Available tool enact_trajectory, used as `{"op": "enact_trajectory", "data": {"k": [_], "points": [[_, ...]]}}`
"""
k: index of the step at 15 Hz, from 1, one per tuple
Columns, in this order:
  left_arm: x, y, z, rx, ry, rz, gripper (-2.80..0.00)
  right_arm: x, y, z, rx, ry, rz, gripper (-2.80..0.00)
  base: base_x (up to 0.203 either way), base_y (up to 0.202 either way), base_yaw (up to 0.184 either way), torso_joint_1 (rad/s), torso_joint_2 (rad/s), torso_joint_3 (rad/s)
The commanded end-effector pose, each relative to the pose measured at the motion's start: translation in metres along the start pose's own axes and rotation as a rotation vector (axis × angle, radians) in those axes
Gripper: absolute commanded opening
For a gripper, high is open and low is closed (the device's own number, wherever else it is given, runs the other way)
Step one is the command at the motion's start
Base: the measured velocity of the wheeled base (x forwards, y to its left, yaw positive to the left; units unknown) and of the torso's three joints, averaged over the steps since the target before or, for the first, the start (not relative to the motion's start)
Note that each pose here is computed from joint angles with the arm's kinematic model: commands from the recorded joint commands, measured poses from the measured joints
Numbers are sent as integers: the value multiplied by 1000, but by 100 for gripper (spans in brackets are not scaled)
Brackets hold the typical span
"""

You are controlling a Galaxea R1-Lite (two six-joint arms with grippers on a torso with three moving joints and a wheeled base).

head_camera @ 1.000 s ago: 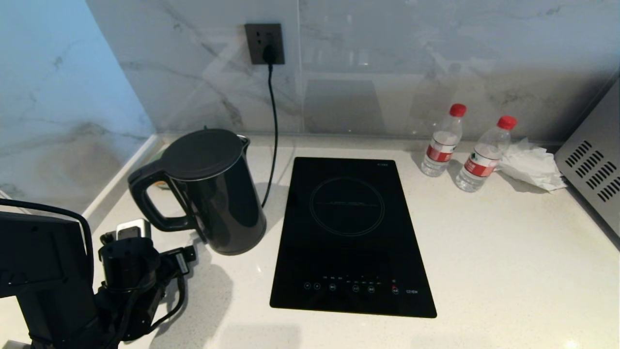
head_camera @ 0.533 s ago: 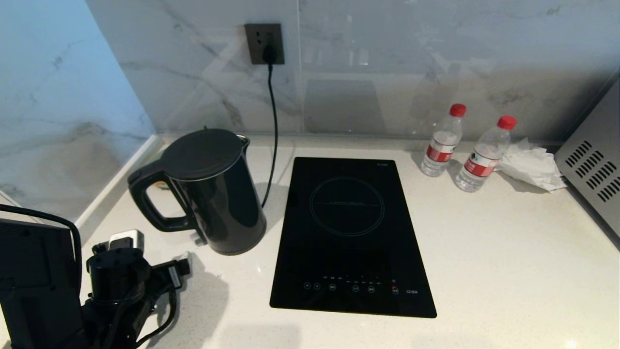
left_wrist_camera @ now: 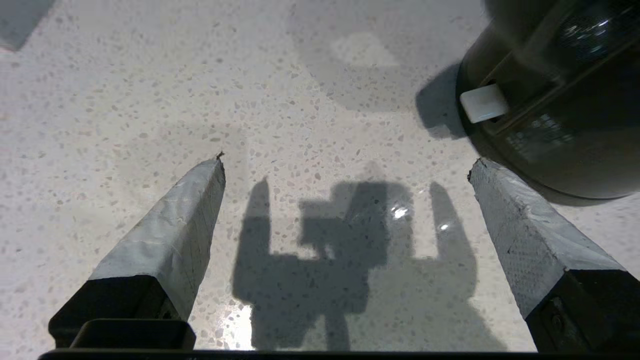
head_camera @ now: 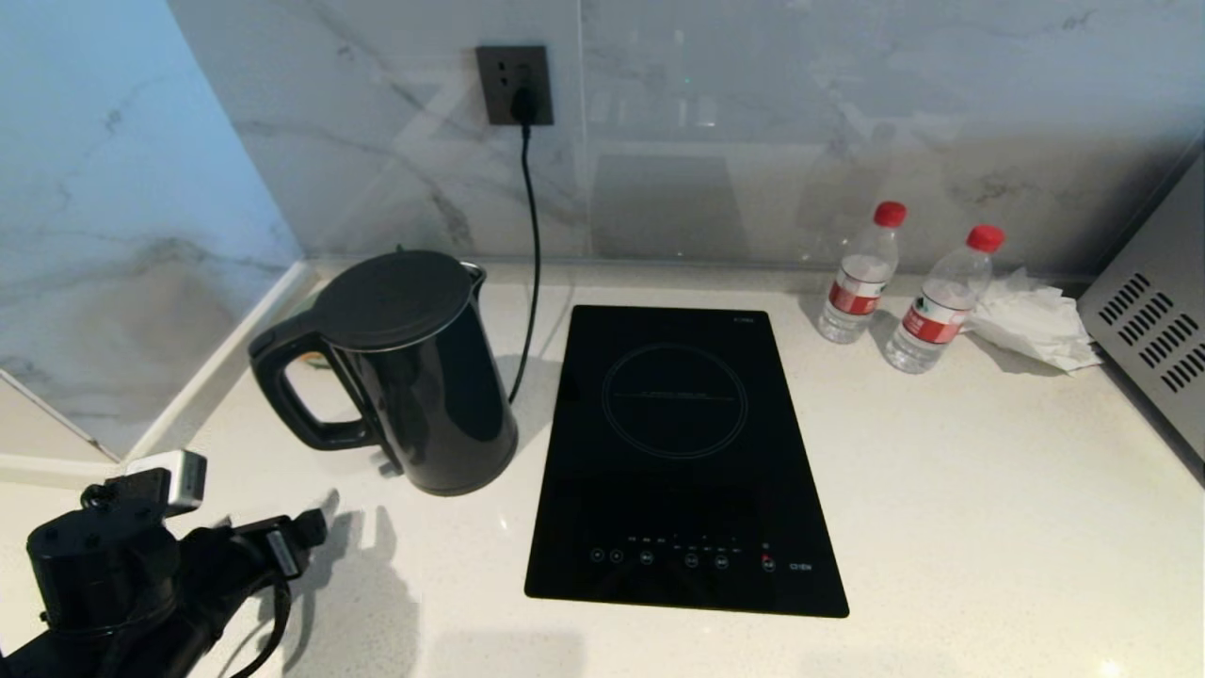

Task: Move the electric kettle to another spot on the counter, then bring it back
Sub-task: Pick up the kettle

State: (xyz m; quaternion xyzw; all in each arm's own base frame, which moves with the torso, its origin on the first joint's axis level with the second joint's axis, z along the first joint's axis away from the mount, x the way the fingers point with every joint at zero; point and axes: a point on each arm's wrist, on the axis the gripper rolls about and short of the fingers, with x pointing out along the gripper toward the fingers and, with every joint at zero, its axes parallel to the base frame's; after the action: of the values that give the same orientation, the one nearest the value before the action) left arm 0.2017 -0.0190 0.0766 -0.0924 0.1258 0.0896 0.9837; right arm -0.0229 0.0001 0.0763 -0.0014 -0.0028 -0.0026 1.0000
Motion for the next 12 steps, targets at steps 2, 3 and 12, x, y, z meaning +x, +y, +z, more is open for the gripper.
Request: {"op": "enact_trajectory", "data": {"k": [2, 3, 12], "points": [[-22, 1, 17, -20, -62, -75, 0, 0, 0, 0, 0, -1, 1, -280, 0, 0, 0, 0, 0, 0], [-26, 1, 19, -9, -62, -95, 0, 0, 0, 0, 0, -1, -1, -280, 0, 0, 0, 0, 0, 0], [-39, -13, 44, 39, -154, -197, 0, 0, 0, 0, 0, 1, -1, -280, 0, 0, 0, 0, 0, 0]]}}
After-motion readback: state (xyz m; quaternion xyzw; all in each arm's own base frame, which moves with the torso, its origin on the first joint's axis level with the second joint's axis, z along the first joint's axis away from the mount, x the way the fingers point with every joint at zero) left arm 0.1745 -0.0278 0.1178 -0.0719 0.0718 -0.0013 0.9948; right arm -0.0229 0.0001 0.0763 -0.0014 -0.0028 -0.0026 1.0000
